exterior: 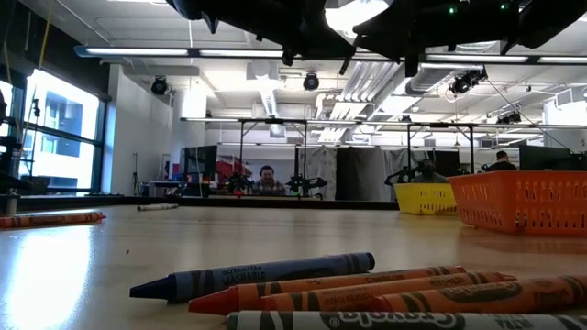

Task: Sort crayons
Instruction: Put the gray crayon into the red bin

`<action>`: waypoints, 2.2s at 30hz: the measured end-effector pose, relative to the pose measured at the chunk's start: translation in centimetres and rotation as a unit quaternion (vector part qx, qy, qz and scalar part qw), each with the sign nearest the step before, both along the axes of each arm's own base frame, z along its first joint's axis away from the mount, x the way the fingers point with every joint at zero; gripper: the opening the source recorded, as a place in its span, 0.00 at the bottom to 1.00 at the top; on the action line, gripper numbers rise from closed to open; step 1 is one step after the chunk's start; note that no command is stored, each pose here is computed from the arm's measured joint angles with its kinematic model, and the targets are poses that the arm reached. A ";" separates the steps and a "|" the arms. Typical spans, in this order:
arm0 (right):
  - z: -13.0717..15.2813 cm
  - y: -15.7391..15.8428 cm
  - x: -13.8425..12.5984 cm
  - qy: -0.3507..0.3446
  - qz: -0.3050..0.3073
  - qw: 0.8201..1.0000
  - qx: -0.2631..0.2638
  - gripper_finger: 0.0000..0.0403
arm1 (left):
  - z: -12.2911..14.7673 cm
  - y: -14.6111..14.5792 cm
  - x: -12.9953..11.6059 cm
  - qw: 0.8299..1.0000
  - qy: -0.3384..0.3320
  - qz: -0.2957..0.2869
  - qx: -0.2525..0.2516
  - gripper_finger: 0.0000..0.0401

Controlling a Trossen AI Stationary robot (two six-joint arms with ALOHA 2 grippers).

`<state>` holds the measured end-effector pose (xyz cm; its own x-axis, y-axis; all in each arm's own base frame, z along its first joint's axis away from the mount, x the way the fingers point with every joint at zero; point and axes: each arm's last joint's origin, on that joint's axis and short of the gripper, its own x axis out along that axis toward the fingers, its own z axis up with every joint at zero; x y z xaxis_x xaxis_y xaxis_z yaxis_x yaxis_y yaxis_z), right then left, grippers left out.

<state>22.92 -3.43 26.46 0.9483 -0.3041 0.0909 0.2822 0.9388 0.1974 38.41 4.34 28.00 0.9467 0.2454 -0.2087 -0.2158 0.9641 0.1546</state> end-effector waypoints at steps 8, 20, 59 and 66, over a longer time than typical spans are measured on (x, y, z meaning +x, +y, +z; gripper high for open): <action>0.0 0.4 0.1 -0.002 0.009 1.000 0.000 0.22 | 0.0 -0.2 0.0 1.000 0.000 -0.003 -0.001 0.00; 0.1 0.4 0.1 -0.003 0.008 1.000 -0.002 0.02 | 0.0 -0.5 0.1 1.000 -0.001 -0.005 -0.001 0.02; 3.8 15.6 -4.2 0.418 0.067 0.779 0.463 0.01 | -3.0 -0.3 -1.4 0.983 0.170 0.062 -0.015 0.25; 0.6 21.0 -5.1 0.462 0.019 0.749 0.474 0.01 | -3.2 -0.3 -1.6 0.980 0.173 0.094 -0.042 0.25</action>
<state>17.85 17.61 27.02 0.4833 0.2128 -0.8492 0.6857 0.5111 0.5183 36.79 3.99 24.81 0.7561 0.3763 -0.5355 -0.3387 0.9251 0.1718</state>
